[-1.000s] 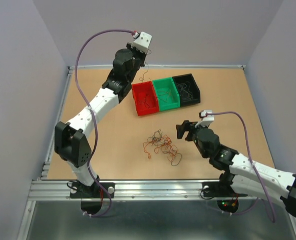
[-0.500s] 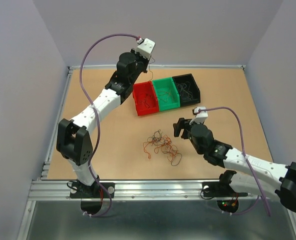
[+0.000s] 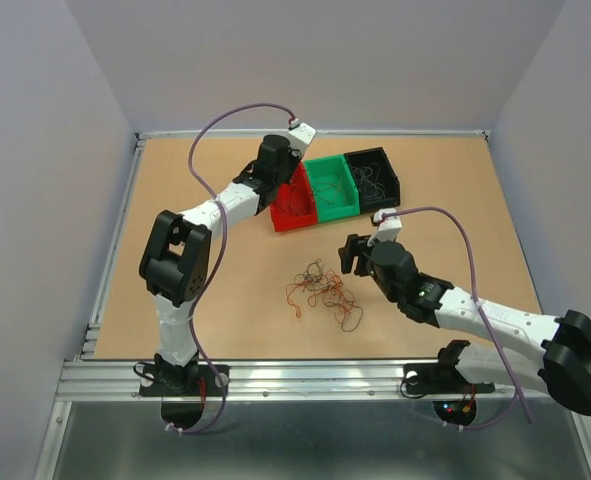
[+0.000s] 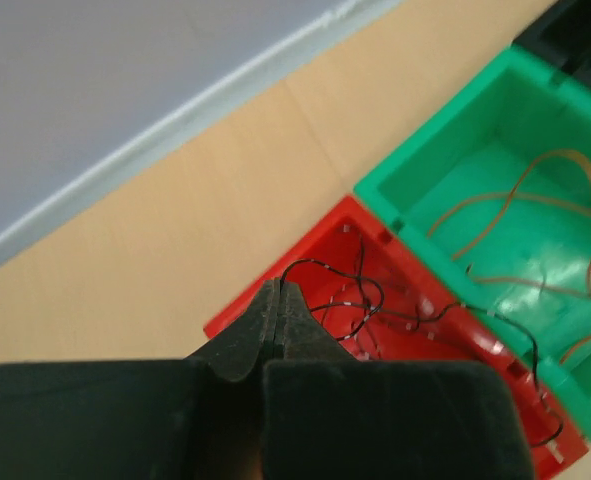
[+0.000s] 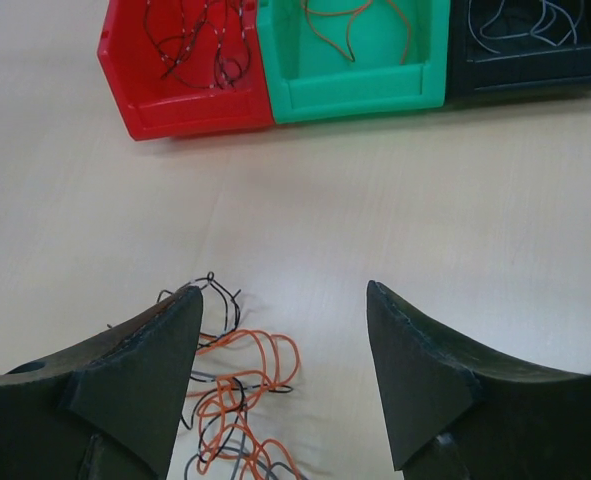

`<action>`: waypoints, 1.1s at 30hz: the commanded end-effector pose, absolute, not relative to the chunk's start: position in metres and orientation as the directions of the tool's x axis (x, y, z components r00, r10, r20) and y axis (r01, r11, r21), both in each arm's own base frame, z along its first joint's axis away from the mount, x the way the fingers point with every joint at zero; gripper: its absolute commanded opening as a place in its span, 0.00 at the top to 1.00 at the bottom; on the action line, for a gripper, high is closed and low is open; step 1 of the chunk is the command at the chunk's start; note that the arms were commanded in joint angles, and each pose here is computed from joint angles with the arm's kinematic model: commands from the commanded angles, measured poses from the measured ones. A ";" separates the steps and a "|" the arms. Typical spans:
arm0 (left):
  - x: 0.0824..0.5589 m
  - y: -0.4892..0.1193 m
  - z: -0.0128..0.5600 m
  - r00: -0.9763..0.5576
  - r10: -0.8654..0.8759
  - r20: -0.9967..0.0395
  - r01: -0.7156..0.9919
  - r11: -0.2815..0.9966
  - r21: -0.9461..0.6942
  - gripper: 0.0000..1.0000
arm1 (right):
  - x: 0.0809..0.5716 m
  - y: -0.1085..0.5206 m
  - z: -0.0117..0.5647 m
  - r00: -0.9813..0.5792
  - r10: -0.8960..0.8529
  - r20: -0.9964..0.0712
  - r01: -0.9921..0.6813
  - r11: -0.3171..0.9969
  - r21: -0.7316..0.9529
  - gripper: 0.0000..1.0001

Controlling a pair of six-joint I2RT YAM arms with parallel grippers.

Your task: Untangle the cables

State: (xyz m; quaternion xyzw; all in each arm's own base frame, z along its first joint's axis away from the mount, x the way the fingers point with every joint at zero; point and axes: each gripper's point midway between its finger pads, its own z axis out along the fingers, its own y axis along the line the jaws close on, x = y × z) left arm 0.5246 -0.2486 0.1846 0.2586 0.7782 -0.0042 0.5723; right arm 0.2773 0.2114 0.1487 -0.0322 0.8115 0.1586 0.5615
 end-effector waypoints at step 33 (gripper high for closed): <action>0.506 -0.207 0.177 -0.226 0.391 -0.892 0.264 0.906 0.330 1.00 | 0.422 0.322 0.177 -0.364 0.141 -0.921 -0.487 0.814 0.317 0.49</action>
